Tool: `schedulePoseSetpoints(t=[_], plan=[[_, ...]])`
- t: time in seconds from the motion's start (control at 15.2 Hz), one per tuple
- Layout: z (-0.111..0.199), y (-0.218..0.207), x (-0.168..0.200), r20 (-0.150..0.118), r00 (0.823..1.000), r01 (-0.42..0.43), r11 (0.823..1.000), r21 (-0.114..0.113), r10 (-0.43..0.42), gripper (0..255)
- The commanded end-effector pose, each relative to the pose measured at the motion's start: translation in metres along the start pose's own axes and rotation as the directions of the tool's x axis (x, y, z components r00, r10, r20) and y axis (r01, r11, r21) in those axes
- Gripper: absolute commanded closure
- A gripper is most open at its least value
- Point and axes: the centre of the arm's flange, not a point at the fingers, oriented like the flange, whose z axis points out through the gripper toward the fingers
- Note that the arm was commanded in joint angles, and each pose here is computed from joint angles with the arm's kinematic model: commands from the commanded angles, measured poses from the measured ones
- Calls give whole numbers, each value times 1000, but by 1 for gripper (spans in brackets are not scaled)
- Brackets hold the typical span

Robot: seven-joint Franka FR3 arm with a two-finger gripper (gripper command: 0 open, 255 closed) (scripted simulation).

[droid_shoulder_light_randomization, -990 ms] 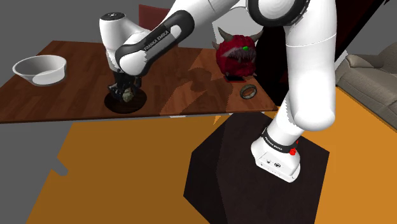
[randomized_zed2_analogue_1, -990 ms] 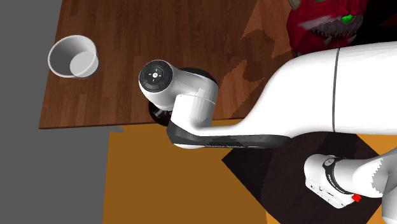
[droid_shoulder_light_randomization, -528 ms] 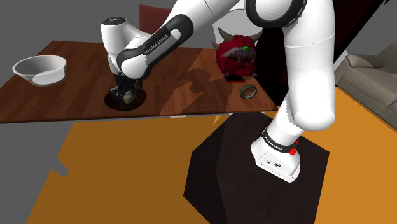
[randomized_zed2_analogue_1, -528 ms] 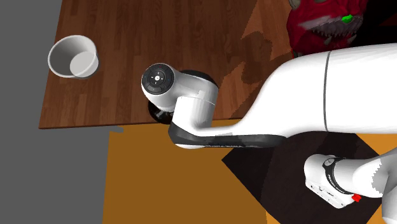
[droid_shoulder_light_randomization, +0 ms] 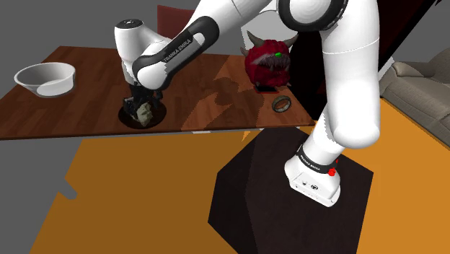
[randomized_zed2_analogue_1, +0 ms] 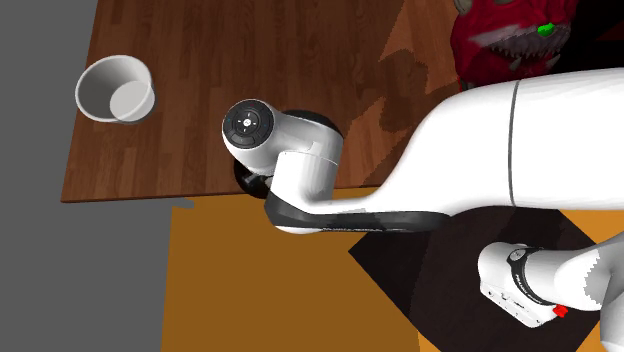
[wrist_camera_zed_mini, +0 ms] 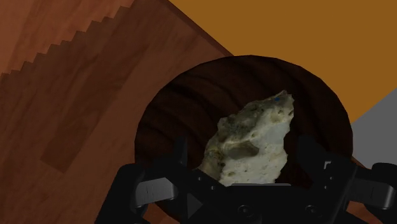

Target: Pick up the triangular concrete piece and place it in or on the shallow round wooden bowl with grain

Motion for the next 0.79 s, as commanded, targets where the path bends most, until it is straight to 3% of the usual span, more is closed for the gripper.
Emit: schedulePoseSetpoints(t=[0.0,0.2,0.73], plan=[[-13,0,0,0,1000,0,1000,0,0,0],[-50,0,0,0,1000,0,1000,0,0,0],[-50,0,0,0,1000,0,1000,0,0,0]])
